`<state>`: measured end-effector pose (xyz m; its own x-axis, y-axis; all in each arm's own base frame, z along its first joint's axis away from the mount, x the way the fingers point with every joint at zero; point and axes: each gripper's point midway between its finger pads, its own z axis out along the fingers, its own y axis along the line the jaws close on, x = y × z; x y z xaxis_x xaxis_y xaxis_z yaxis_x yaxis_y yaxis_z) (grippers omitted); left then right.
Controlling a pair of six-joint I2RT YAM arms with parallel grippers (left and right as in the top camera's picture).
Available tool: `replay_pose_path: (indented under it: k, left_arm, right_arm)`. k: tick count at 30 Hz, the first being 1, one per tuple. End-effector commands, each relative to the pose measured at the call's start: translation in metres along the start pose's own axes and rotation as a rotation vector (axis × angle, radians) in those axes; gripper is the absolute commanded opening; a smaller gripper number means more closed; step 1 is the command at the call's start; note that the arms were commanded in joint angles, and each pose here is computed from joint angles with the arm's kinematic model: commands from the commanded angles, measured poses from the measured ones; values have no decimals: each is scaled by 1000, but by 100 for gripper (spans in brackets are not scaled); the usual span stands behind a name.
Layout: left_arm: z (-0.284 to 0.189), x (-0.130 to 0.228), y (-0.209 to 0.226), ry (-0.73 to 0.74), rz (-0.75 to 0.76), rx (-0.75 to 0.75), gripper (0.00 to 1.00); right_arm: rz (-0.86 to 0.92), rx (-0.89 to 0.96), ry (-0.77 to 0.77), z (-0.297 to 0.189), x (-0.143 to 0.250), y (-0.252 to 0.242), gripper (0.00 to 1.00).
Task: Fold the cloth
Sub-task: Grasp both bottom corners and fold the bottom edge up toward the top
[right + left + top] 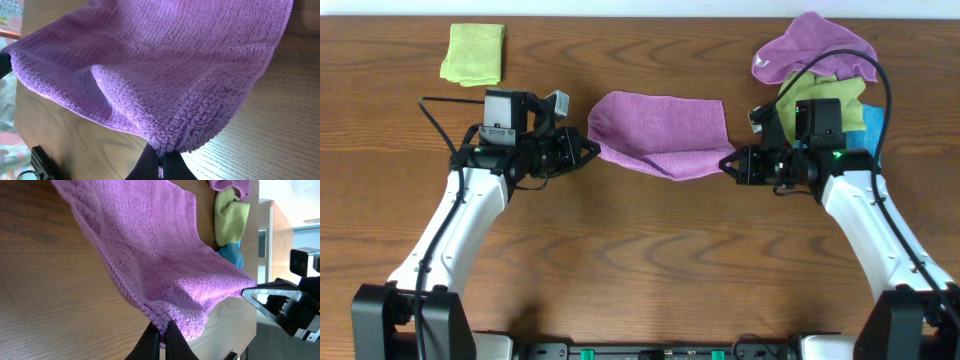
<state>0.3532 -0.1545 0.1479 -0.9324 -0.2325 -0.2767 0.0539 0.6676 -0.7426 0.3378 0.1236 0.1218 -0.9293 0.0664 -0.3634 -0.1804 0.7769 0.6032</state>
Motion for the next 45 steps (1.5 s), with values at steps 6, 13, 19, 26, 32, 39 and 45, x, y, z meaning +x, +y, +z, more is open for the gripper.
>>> replay_pose_path:
  k: [6,13,19,26,32,39,45]
  left_arm:
    - [-3,-2,11,-16,-26,-75,6]
    - [-5,20,29,54,-103,-160,6]
    - [-11,54,39,170,-211,-218,6]
    - [-25,95,46,314,-335,-290,6]
    - [-22,86,50,272,-329,-307,6]
    - [-19,42,70,81,-241,-401,6]
    - [-13,12,80,-28,-179,-432,6]
  right_arm:
    - [-13,67,-34,-6,-11,-3,2]
    - [5,84,-11,-6,-5,-6,1]
    - [84,125,102,-8,25,-14,1]
    - [146,215,198,-15,52,-27,2]
    - [150,250,208,-17,56,-33,1]
    - [78,247,90,-12,24,-34,2]
    - [9,228,-21,-2,-9,-35,2]
